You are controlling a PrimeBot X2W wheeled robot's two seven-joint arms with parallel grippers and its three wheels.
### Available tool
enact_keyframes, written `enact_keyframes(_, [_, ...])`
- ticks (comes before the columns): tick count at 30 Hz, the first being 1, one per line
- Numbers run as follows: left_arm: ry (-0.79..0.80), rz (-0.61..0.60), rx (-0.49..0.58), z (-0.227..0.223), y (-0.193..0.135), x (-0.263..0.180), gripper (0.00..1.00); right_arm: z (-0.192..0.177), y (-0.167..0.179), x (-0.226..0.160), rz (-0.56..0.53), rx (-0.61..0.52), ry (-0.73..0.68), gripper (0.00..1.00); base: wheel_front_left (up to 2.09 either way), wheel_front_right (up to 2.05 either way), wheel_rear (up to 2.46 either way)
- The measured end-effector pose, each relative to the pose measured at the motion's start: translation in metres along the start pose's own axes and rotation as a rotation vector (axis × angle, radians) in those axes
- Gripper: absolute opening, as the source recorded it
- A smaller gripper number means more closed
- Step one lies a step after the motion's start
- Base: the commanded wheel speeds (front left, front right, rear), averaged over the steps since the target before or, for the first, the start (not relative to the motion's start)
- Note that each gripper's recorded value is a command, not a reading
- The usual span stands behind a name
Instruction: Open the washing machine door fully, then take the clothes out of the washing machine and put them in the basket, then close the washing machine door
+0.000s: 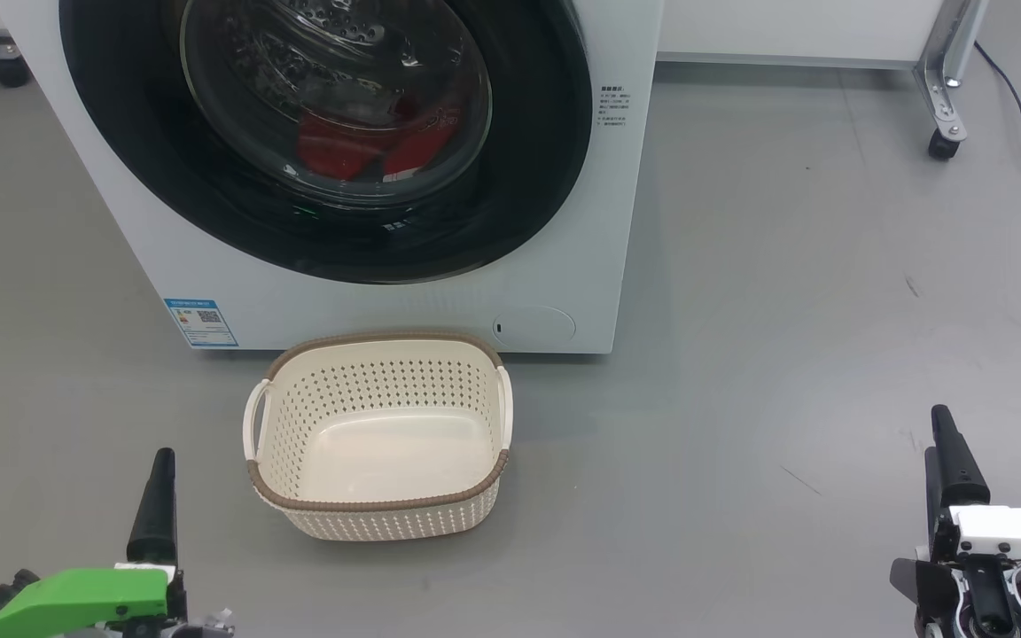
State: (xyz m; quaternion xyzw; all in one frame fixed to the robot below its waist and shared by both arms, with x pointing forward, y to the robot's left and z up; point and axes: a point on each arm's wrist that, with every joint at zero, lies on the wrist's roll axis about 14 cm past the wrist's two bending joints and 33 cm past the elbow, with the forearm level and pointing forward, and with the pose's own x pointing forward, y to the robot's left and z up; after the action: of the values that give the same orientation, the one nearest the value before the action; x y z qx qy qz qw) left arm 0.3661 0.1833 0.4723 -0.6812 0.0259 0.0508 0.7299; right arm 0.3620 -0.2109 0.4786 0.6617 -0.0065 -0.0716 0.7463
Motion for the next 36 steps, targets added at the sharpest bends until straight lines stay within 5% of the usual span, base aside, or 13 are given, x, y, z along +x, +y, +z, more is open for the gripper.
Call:
enact_keyframes(12, [-0.029,-0.056,0.074,0.003,-0.018,0.002,1.00,0.013,0.025,0.001,0.078,-0.069,-0.058,1.00,0.00,0.00,0.00])
enact_keyframes(23, [-0.035,-0.135,0.203,-0.003,-0.042,0.006,1.00,0.011,0.042,0.001,0.128,-0.253,-0.074,1.00,0.00,0.00,0.00])
enact_keyframes(36, [0.010,-0.209,0.499,-0.029,-0.056,0.005,1.00,0.002,0.055,0.000,0.171,-0.484,-0.075,1.00,0.00,0.00,0.00])
